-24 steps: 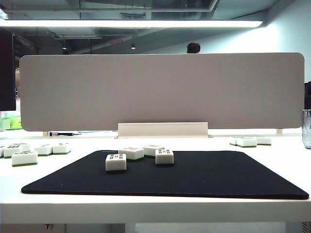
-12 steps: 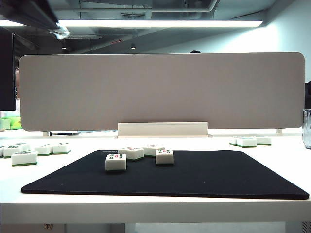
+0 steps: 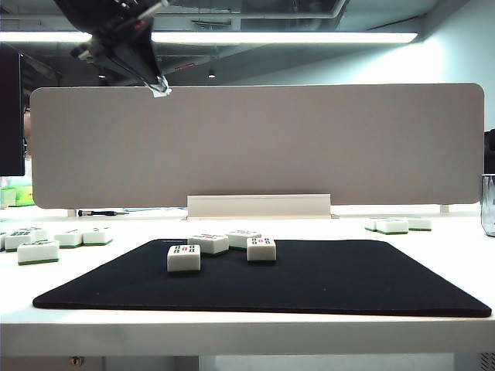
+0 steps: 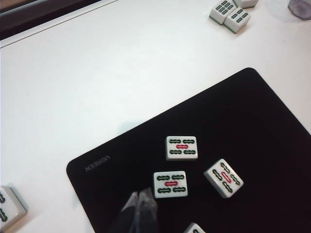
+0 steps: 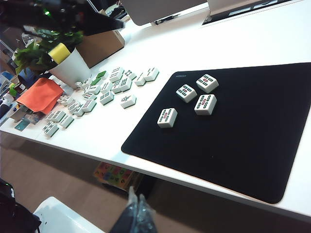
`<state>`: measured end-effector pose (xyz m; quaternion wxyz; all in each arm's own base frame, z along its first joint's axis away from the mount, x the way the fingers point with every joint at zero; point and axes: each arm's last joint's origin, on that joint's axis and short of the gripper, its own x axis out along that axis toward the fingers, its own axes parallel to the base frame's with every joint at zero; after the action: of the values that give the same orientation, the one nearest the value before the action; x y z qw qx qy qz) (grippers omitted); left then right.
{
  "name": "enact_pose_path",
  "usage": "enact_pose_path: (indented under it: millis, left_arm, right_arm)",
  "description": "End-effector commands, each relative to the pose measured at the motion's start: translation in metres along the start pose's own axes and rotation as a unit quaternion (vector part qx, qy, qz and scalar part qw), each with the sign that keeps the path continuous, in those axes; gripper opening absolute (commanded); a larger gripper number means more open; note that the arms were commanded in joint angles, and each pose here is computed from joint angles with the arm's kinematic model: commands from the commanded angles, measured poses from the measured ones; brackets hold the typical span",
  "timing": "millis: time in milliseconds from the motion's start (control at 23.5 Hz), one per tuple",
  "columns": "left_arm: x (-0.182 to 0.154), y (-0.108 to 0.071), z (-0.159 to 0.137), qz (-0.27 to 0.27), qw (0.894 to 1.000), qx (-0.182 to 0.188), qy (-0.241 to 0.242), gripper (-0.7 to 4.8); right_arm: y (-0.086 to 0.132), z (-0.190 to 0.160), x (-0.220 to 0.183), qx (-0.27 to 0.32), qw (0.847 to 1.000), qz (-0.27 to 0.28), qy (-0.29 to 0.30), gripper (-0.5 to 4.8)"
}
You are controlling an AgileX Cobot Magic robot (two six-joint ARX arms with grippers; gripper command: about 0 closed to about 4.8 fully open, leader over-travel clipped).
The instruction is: Arrange four mahjong tiles into a neat stack, creating two layers of paired tiles.
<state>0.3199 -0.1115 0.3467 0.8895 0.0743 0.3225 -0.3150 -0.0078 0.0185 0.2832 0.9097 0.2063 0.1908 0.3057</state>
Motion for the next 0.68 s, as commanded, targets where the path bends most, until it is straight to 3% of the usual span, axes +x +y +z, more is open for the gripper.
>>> enact_pose_path:
  millis: [43,298,383,425,553,681]
  left_arm:
    - [0.011,0.004,0.01,-0.006,1.0,0.006,0.028,-0.01]
    - [0.029,0.013,0.026,-0.012,0.996,0.038,0.081,0.05]
    - [0.037,0.009,0.028,0.004,0.995,0.046,0.089,0.6]
    - [0.042,0.007,0.026,0.013,0.994,0.049,0.101,0.87]
    - [0.059,-0.01,0.02,0.01,0.988,0.062,0.141,0.89]
    - [0.082,-0.03,0.003,0.001,0.972,0.075,0.224,0.89]
  right_arm:
    - [0.002,0.0,-0.002,-0.01,1.0,0.005,-0.009,-0.01]
    - [0.002,0.0,-0.002,-0.01,1.0,0.004,-0.009,-0.01]
    - [0.002,0.0,-0.002,-0.01,1.0,0.004,-0.009,-0.02]
    - [0.002,0.0,-0.002,-0.01,1.0,0.002,-0.009,-0.02]
    - [0.001,0.0,-0.002,-0.009,1.0,-0.006,-0.012,-0.01]
    - [0.001,0.0,-0.002,-0.009,1.0,-0.007,-0.012,-0.02]
